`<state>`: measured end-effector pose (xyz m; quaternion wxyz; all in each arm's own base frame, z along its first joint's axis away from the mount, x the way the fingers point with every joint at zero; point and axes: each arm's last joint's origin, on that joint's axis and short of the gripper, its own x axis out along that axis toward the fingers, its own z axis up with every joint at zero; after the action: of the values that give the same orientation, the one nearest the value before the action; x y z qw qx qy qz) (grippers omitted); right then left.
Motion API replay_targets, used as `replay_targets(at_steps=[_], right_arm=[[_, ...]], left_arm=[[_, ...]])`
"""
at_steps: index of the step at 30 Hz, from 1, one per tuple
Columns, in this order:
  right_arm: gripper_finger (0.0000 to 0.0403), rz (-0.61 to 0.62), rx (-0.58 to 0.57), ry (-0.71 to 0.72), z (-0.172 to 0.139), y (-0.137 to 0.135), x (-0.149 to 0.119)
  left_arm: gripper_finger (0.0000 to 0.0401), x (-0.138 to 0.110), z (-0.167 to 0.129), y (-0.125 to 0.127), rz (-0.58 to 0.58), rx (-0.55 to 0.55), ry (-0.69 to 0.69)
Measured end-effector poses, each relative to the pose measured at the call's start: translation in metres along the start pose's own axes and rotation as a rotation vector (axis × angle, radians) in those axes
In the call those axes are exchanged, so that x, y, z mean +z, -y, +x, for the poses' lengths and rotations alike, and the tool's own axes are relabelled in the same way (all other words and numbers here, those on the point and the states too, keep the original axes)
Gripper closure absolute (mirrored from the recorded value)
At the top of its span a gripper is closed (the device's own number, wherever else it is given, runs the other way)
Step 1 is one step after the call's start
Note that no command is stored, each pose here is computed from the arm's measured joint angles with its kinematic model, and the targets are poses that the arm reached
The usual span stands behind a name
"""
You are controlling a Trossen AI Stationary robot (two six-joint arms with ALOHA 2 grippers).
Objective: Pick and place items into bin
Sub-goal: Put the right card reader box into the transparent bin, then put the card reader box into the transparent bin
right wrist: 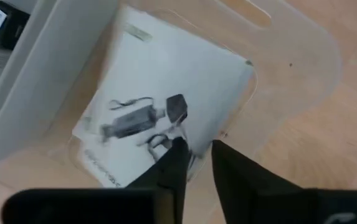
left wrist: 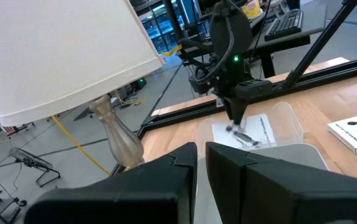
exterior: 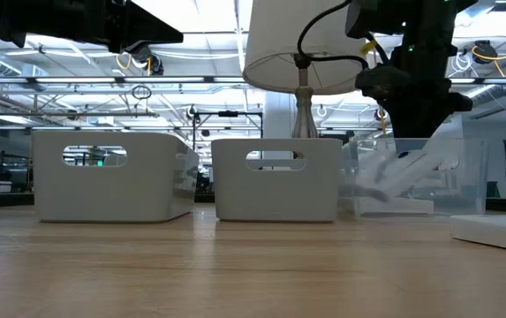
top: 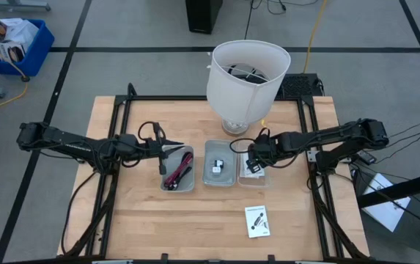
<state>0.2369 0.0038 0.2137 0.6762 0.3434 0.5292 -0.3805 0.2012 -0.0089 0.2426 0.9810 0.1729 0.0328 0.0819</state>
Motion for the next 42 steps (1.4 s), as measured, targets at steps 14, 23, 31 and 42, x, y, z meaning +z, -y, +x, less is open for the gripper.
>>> replay_targets(at_steps=[14,23,31,42], right_arm=[[0.0258,-0.019,0.124,0.028,-0.017,0.002,0.0],[0.0299,-0.174,0.486,0.142,-0.072,-0.004,-0.038],[0.0397,-0.22,0.568,0.118,-0.076,-0.028,-0.107],[0.0402,-0.078,0.415,-0.071,-0.037,-0.046,-0.19]], left_arm=[[0.0359,0.0,0.0,0.0,0.0,0.0,0.0],[0.0359,-0.001,0.0,0.0,0.003,-0.001,-0.005],[0.0359,-0.001,0.0,0.0,-0.007,0.004,-0.013],[0.0359,-0.002,0.0,0.0,-0.052,0.002,-0.026]])
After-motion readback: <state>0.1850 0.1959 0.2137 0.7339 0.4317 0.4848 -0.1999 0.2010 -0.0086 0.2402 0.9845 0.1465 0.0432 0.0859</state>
